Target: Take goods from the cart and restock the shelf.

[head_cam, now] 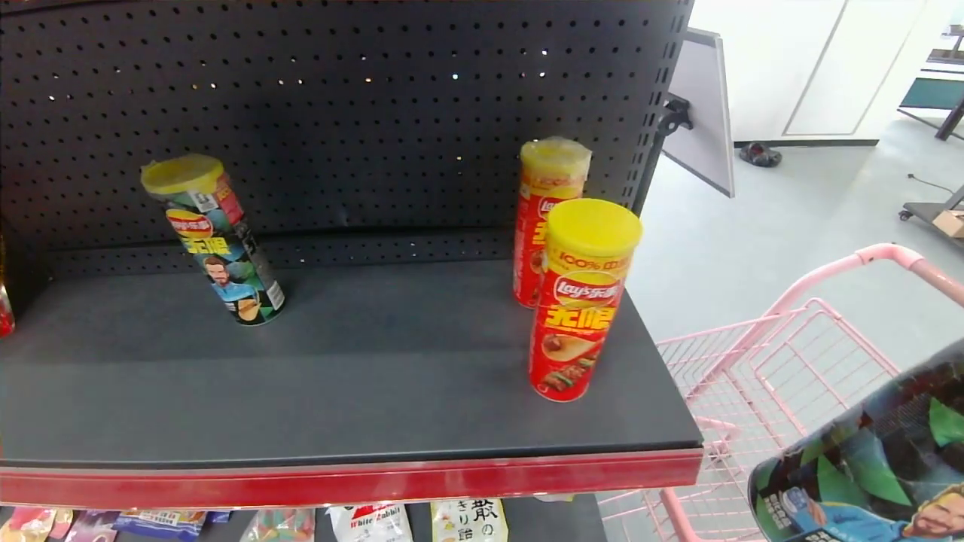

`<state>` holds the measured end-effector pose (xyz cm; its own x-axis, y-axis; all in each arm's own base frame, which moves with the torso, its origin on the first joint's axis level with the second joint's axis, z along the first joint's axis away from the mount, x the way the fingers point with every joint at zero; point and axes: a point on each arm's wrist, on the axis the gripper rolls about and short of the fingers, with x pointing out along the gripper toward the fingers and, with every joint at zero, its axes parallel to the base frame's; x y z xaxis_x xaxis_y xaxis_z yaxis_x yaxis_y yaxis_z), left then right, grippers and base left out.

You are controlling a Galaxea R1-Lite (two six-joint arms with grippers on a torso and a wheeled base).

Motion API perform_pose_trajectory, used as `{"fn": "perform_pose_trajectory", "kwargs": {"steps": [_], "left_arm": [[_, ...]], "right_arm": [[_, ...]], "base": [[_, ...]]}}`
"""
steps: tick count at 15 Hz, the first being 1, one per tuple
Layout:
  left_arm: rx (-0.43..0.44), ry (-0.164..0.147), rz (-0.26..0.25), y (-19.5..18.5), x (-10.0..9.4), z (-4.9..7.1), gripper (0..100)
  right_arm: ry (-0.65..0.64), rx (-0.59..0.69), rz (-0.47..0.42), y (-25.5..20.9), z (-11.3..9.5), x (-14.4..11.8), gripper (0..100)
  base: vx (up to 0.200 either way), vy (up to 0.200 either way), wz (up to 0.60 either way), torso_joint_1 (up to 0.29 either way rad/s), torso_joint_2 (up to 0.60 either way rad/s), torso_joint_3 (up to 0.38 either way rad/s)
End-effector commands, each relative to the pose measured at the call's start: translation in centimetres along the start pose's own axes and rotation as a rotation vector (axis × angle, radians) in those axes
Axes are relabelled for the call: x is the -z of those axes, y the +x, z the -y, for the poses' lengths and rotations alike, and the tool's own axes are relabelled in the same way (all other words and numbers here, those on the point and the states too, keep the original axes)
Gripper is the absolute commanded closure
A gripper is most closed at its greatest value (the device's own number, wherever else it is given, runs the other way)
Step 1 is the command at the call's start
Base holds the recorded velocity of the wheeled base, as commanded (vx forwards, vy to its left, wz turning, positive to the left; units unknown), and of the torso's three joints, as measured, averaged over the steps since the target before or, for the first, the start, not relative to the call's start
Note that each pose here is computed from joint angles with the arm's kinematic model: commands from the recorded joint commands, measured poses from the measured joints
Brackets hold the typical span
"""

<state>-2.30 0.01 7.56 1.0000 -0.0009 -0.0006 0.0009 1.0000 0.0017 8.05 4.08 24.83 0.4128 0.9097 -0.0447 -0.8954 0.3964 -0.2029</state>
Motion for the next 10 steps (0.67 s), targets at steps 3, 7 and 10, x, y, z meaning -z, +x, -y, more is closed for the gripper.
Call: {"fn": "perform_pose_trajectory", "kwargs": {"steps": [3, 7, 10], "left_arm": [[-0.001, 0.001, -0.001, 0.01, 0.0, 0.0, 0], [0.001, 0.003, -0.001, 0.01, 0.0, 0.0, 0], [0.001, 0.001, -0.001, 0.01, 0.0, 0.0, 0]], "right_arm": [[0.009, -0.006, -0.007, 0.1, -0.01, 0.29, 100], [0.007, -0.007, -0.006, 0.11, -0.02, 0.27, 100], [0.008, -0.007, -0.007, 0.11, -0.02, 0.29, 100]], "base": [[0.0, 0.2, 0.0, -0.001, 0.0, 0.004], [0.0, 0.2, 0.0, 0.002, 0.0, 0.004], [0.0, 0.2, 0.0, 0.005, 0.01, -0.001]]}}
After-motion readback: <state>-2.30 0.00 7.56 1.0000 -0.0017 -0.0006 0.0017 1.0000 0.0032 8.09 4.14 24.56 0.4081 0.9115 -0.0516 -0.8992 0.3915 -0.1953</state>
